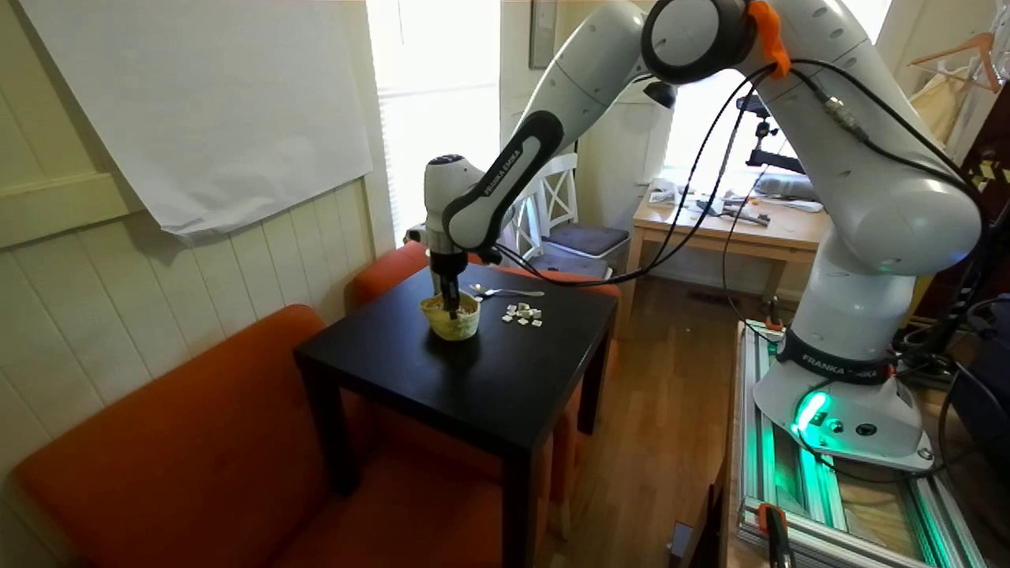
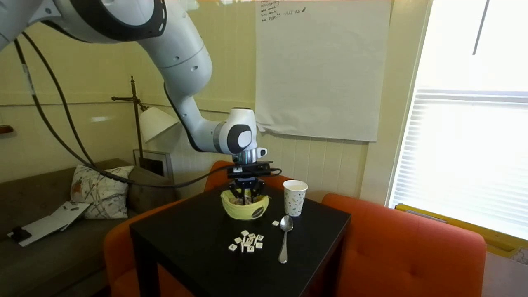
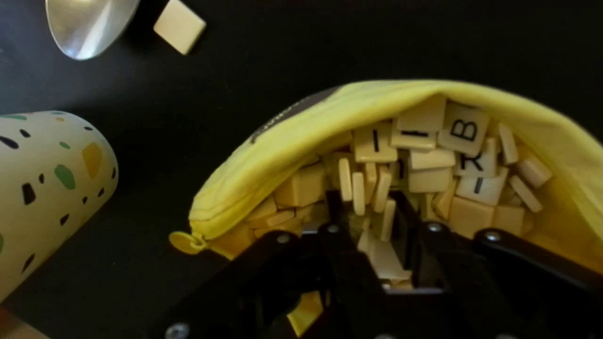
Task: Remove the tiles from the banana bag.
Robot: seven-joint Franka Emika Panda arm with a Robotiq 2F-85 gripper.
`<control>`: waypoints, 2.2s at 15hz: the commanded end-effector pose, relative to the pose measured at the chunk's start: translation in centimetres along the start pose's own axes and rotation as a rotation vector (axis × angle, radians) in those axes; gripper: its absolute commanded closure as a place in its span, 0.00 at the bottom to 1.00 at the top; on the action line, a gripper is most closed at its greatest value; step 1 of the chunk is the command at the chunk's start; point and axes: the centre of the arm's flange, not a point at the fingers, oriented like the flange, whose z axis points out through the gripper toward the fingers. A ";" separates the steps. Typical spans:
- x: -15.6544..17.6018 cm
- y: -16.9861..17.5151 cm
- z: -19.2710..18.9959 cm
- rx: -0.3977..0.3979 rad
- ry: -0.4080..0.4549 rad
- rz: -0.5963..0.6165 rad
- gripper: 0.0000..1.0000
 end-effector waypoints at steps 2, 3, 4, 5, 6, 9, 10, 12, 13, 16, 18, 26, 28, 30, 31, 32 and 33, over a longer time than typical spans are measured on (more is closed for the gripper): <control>0.4 0.5 -2.4 0.000 0.012 0.020 0.95; 0.4 0.6 -3.1 0.005 0.016 0.032 0.99; 0.4 0.6 -3.7 0.016 0.021 0.041 1.00; 0.3 0.5 -4.4 0.024 0.021 0.054 1.00; 0.2 0.5 -5.1 0.032 0.022 0.067 0.99; -0.6 0.2 -6.8 0.048 0.010 0.110 0.99; -1.0 0.2 -7.3 0.046 0.005 0.126 0.99; -2.1 0.2 -8.2 0.020 -0.021 0.171 0.99; -2.7 0.3 -8.5 0.022 -0.025 0.195 0.99; -5.5 0.7 -8.0 -0.008 -0.077 0.300 0.99; -7.4 1.0 -7.2 -0.027 -0.124 0.371 0.99; -13.1 0.7 -2.7 0.027 -0.282 0.537 0.99; -13.4 0.4 -2.1 0.035 -0.292 0.550 0.86; -13.5 0.1 -1.9 0.039 -0.300 0.552 0.62; -13.5 0.1 -2.0 0.035 -0.300 0.554 0.56; -13.4 0.2 -2.2 0.032 -0.296 0.556 0.48; -13.4 0.2 -2.3 0.027 -0.294 0.558 0.42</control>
